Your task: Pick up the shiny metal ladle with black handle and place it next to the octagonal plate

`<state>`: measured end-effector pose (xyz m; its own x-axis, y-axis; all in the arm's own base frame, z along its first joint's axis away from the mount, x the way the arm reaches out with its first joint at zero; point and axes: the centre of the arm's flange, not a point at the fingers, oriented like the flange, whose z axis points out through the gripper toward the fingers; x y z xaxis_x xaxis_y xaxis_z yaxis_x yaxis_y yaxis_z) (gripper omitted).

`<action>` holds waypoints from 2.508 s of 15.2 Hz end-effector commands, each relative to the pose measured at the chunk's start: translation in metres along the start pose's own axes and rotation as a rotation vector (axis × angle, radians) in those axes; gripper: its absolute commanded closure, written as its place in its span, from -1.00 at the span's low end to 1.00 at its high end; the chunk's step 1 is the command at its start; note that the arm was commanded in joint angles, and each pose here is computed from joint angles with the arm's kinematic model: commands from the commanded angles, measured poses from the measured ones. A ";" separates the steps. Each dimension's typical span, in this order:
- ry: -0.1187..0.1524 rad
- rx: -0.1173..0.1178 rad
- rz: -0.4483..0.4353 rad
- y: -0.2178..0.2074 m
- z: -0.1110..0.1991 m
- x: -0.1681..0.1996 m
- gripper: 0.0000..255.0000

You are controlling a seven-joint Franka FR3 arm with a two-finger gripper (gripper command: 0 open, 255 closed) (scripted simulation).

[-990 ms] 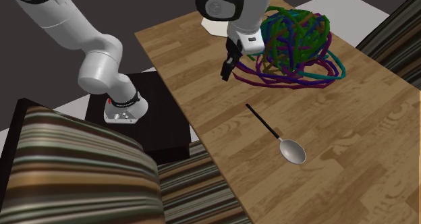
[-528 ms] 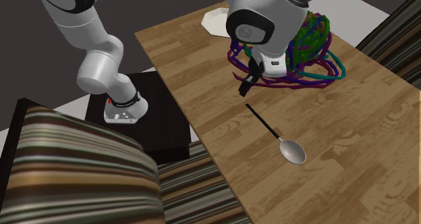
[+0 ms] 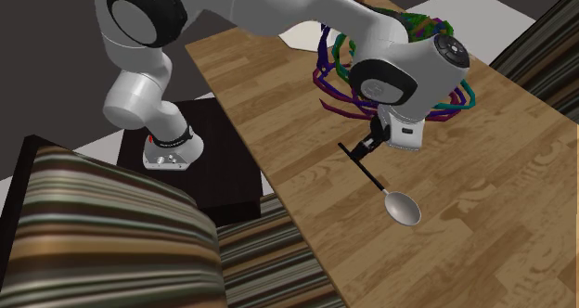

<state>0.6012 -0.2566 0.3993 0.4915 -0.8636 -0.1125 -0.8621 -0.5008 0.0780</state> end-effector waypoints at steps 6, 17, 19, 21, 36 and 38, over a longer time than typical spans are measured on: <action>-0.010 -0.003 0.137 0.007 0.031 0.063 -1.00; -0.010 -0.003 0.137 0.007 0.060 0.063 -1.00; -0.010 -0.003 0.137 0.007 0.060 0.063 -1.00; -0.010 -0.003 0.137 0.007 0.060 0.063 1.00; -0.010 -0.003 0.137 0.009 0.029 0.059 1.00; -0.010 -0.003 0.137 0.010 0.018 0.058 1.00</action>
<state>0.6189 -0.3112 0.3707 0.3681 -0.9232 -0.1101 -0.9206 -0.3785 0.0958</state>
